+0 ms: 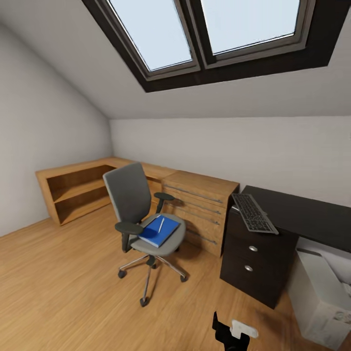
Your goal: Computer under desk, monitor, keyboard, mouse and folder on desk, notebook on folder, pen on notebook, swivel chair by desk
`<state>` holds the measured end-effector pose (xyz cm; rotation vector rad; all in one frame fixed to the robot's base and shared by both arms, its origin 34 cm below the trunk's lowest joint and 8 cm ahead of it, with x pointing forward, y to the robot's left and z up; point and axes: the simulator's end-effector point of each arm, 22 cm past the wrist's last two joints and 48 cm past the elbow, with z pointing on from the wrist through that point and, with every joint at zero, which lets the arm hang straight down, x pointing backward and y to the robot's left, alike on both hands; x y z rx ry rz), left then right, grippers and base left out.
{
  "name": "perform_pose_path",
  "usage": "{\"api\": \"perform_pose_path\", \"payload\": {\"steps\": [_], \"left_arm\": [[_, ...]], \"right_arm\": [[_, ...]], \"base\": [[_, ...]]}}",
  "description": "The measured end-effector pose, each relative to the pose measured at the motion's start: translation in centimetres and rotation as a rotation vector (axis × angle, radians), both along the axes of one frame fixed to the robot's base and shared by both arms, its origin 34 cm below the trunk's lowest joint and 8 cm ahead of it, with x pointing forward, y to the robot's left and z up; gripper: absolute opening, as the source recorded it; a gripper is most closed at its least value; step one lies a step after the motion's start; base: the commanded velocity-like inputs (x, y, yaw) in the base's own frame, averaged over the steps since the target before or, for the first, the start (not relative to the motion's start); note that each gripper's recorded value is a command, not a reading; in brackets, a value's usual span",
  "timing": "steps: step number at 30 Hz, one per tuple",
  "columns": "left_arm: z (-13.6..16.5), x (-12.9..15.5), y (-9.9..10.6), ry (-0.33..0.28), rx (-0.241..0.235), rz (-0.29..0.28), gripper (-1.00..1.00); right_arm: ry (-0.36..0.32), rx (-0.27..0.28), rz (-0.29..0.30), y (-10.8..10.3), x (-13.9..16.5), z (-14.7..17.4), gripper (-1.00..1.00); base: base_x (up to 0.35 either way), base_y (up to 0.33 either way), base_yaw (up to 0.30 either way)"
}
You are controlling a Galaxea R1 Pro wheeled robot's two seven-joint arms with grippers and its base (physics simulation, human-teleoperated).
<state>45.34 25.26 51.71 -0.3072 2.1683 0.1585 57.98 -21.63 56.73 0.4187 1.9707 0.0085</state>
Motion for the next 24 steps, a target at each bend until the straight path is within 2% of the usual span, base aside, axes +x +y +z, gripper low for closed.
{"api": "perform_pose_path", "payload": {"steps": [10, 24], "left_arm": [[1.4, -0.2, 0.2, 0.016, 0.006, 0.008, 1.00], [3.2, -0.6, 0.2, 0.039, 0.006, 0.009, 1.00]], "right_arm": [[0.017, 0.001, -0.001, 0.0, -0.1, 1.1, 1.00], [0.041, 0.001, -0.001, 0.0, -0.4, 2.6, 1.00]], "base": [[-0.031, 0.000, -0.016], [-0.298, 0.000, -0.001]]}}
